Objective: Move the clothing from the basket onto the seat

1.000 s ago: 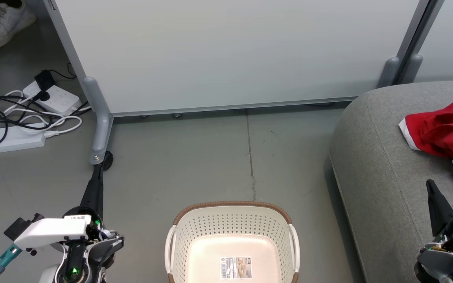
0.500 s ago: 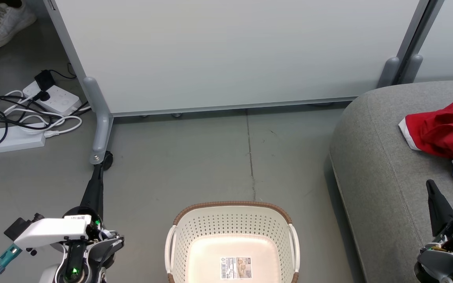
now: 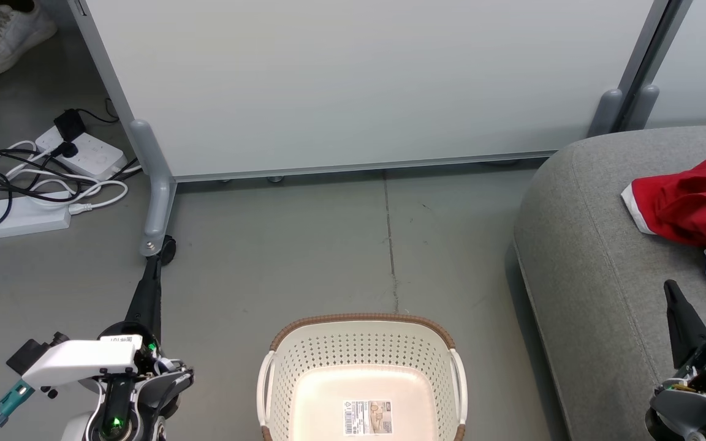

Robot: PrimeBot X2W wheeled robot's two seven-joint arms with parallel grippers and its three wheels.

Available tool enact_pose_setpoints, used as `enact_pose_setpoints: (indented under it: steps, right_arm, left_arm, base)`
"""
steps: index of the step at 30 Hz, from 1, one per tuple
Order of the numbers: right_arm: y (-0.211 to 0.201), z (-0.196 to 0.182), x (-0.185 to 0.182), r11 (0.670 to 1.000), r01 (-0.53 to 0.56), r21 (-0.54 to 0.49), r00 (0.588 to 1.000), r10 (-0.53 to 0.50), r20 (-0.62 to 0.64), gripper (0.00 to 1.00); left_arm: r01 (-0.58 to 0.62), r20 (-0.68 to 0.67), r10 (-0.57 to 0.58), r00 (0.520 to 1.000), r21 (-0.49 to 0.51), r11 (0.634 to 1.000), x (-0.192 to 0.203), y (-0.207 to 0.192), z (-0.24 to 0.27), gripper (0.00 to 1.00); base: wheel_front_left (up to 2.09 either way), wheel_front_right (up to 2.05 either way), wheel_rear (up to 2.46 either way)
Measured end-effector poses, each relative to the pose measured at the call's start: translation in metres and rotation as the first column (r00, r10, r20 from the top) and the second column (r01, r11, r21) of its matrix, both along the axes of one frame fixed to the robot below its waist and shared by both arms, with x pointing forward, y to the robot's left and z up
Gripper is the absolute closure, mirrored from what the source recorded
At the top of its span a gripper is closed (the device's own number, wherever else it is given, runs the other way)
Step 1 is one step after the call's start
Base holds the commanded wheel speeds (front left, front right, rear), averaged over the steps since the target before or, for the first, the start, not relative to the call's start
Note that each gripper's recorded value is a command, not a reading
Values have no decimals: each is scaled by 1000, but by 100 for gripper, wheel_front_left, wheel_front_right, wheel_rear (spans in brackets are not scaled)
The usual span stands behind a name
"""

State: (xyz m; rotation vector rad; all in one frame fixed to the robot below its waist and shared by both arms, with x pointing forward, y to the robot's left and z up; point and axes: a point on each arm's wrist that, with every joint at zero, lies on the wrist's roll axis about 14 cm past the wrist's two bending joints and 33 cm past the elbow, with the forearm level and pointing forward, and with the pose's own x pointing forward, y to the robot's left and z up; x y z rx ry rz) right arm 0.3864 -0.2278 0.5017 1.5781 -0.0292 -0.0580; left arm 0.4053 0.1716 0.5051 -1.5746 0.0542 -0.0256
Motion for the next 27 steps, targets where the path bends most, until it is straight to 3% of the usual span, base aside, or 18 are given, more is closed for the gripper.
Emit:
enact_pose_setpoints:
  steps: [27]
  right_arm:
    - [0,0,0,1000,-1,0,1000,1,0,100]
  left_arm:
    - [0,0,0,1000,0,1000,0,0,0,100]
  base:
    - [0,0,0]
